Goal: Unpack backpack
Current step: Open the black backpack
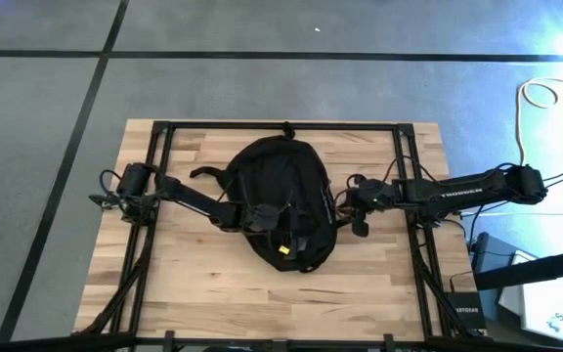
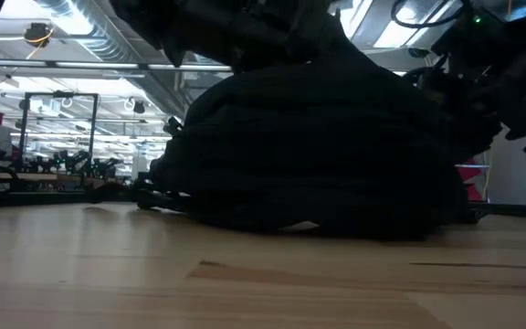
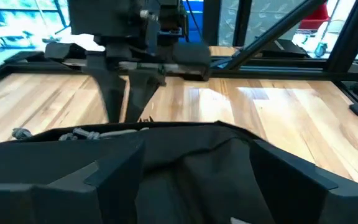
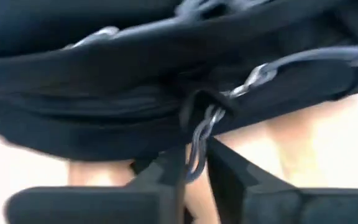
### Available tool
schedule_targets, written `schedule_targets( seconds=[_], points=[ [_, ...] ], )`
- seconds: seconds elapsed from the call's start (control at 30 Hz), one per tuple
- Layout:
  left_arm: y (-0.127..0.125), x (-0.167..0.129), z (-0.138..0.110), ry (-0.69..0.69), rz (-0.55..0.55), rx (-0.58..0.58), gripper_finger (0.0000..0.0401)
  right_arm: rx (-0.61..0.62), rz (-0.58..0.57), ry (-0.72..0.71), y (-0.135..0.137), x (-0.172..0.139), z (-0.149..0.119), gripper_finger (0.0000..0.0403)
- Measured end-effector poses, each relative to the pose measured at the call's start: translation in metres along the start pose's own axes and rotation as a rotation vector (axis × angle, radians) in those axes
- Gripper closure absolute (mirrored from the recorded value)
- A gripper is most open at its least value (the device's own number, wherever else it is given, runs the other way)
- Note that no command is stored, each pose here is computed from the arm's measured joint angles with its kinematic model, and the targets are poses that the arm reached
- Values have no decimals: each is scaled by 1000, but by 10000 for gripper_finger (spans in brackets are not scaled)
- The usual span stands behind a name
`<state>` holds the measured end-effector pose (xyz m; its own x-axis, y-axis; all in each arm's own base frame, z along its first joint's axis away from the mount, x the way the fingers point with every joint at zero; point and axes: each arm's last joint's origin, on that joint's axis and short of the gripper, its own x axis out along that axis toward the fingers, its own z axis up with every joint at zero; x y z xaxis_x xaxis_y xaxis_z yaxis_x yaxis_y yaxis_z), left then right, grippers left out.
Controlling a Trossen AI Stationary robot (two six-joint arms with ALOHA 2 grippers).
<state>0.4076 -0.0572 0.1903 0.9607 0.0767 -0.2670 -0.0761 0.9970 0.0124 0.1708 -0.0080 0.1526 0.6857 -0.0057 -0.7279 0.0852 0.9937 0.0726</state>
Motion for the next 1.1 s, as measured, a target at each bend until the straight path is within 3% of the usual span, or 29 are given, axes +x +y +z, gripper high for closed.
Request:
schedule_targets(
  seconds=[0.07,0.37,0.8,1.0,1.1],
  points=[
    [3,1,0,2,4,-13,127,-8,-3,28,0,0,-3,395],
    [2,0,0,2,-2,-22,127,0,-42,31,-2,0,-3,349],
    [2,0,0,3,-2,-21,127,1,-1,45,0,0,-4,348],
    [2,0,0,3,-2,-21,127,-76,76,56,2,0,-5,396],
    [2,0,0,3,-2,-21,127,-78,137,61,4,0,-6,399]
  ],
)
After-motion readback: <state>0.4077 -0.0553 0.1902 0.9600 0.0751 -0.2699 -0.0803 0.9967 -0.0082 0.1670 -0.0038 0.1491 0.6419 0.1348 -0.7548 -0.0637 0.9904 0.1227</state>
